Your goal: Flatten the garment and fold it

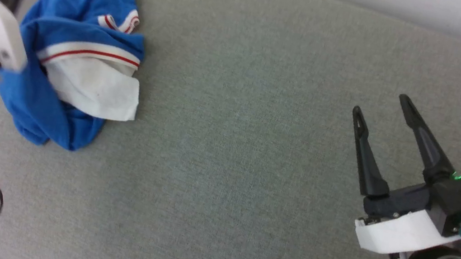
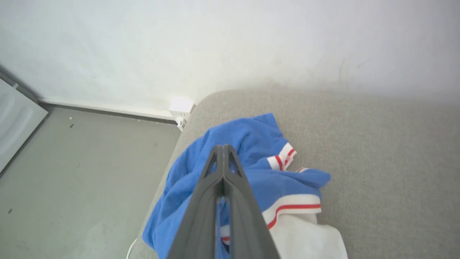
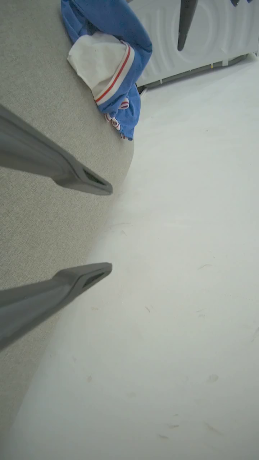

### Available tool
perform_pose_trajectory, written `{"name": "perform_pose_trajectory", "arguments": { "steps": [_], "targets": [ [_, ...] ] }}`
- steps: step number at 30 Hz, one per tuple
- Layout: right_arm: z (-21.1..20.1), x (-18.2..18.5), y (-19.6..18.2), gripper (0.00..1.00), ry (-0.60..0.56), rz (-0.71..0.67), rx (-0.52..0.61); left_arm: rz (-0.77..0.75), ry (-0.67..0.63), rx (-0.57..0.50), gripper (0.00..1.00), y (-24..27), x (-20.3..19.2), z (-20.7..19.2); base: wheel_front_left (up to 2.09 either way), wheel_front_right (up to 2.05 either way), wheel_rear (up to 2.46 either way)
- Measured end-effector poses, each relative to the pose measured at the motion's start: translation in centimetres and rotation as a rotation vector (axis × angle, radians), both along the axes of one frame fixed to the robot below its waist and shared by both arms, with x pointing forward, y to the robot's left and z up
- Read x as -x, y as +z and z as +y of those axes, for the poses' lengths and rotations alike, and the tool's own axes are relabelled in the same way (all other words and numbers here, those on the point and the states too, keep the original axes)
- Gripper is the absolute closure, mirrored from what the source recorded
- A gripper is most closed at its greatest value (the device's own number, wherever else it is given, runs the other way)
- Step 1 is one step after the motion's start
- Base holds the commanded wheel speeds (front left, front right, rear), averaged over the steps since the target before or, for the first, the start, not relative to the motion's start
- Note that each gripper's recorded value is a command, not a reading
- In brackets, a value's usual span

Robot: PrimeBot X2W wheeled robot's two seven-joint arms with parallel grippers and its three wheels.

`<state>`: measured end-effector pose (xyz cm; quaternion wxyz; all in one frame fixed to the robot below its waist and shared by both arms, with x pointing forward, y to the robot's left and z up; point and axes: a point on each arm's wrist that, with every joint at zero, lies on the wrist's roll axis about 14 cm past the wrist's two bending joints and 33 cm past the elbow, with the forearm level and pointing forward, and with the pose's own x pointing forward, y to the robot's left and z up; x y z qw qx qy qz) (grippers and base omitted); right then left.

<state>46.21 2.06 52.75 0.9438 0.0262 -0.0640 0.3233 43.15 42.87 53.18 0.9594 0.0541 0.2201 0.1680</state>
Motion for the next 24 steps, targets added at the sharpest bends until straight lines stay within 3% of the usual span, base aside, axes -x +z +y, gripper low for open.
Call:
{"name": "perform_pose_trajectory", "arguments": {
  "steps": [9,16,17,18,24],
  "targets": [
    [-2.3,2.2,2.6,0.0,-0.089,-0.05,-0.042,-0.423,-0.136,-0.121,1.0,18.1,-2.1,-3.5,0.0,0.0,0.0],
    [-5.5,4.1,4.4,0.0,-0.176,-0.097,-0.038,-0.563,-0.239,-0.131,1.0,25.1,-0.8,-7.7,0.0,0.0,0.0],
    [-5.9,4.3,4.6,0.0,-0.187,-0.102,-0.04,-0.576,-0.248,-0.135,0.65,25.6,-0.7,-8.1,0.0,0.0,0.0],
    [-6.3,4.5,4.8,0.0,-0.198,-0.105,-0.043,-0.588,-0.254,-0.142,0.0,26.0,-0.6,-8.4,0.0,0.0,0.0],
    [-7.6,5.0,5.4,0.0,-0.233,-0.123,-0.042,-0.605,-0.254,-0.111,0.0,24.9,-0.5,-9.2,0.0,0.0,0.0]
  ]
}}
